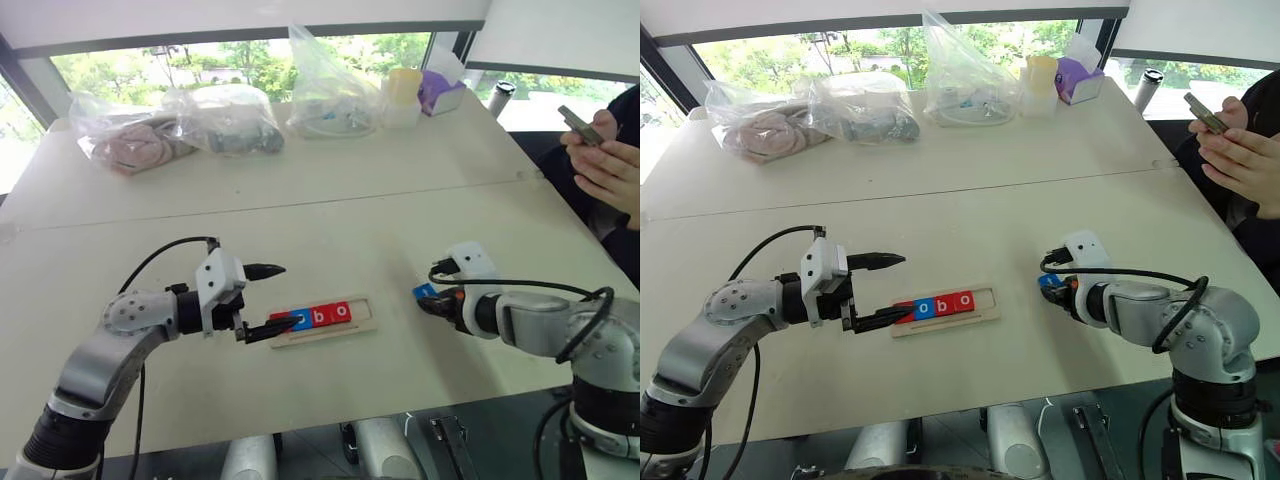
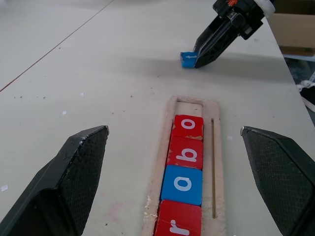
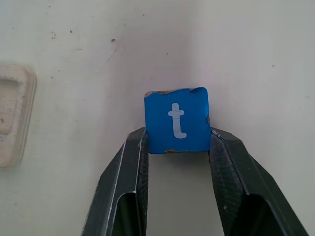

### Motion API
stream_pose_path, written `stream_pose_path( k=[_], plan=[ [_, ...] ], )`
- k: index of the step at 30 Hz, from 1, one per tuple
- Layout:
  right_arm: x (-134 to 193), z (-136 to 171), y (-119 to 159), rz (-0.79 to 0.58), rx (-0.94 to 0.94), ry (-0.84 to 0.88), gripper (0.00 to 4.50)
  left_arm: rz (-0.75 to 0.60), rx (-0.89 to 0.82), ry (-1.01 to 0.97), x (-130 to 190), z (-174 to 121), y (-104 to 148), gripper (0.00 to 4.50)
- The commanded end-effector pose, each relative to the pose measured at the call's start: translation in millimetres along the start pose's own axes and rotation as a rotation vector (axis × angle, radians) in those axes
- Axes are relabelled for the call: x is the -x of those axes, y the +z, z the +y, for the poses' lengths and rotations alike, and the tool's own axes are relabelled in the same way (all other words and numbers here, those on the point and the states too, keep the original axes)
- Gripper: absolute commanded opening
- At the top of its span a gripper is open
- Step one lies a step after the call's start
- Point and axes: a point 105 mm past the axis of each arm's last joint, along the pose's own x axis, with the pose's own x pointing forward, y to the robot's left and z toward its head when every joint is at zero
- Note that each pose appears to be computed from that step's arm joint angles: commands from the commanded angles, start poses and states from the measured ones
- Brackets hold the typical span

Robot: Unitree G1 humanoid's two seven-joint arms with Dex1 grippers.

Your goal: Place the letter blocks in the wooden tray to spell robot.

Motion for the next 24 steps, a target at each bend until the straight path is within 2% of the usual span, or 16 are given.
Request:
stream_pose_path(
  k=[1, 3, 4, 7, 8, 11, 13, 16, 19, 21, 24],
  plan=[
    [10, 7, 3, 0.003, -0.006, 0.008, 1.13, -0.021, -0.033, 0.000, 0, 2, 6, 4.50],
    [17, 13, 2, 0.040, -0.031, 0.011, 2.19, -0.022, -0.032, 0.003, 0, 2, 7, 4.50],
    [20, 14, 2, 0.060, -0.043, 0.007, 2.57, -0.022, -0.032, 0.004, 0, 2, 7, 4.50],
    [33, 22, 14, 0.080, 0.163, 0.050, 4.07, -0.023, -0.032, 0.007, -1, 3, 8, 4.50],
    [39, 26, 20, 0.078, 0.264, 0.075, 4.42, -0.024, -0.032, 0.007, -1, 3, 8, 4.50],
    [54, 30, 33, 0.066, 0.520, 0.110, 4.42, -0.023, -0.034, 0.009, -1, 4, 8, 4.50],
    [59, 27, 43, 0.004, 0.639, 0.198, 4.42, -0.023, -0.038, 0.012, -1, 6, 8, 4.50],
    [51, 0, 49, -0.055, 0.963, 0.239, 4.42, -0.024, -0.042, 0.014, -1, 7, 9, 4.50],
    [33, -37, 30, 0.071, 1.277, 0.257, 4.42, -0.025, -0.046, 0.017, -1, 7, 11, 4.50],
    [26, -42, 21, 0.104, 1.316, 0.363, 4.42, -0.023, -0.048, 0.020, 0, 8, 11, 4.50],
    [15, -49, 21, 0.096, 1.308, 0.463, 4.42, -0.021, -0.053, 0.024, 1, 9, 12, 4.50]
  ],
)
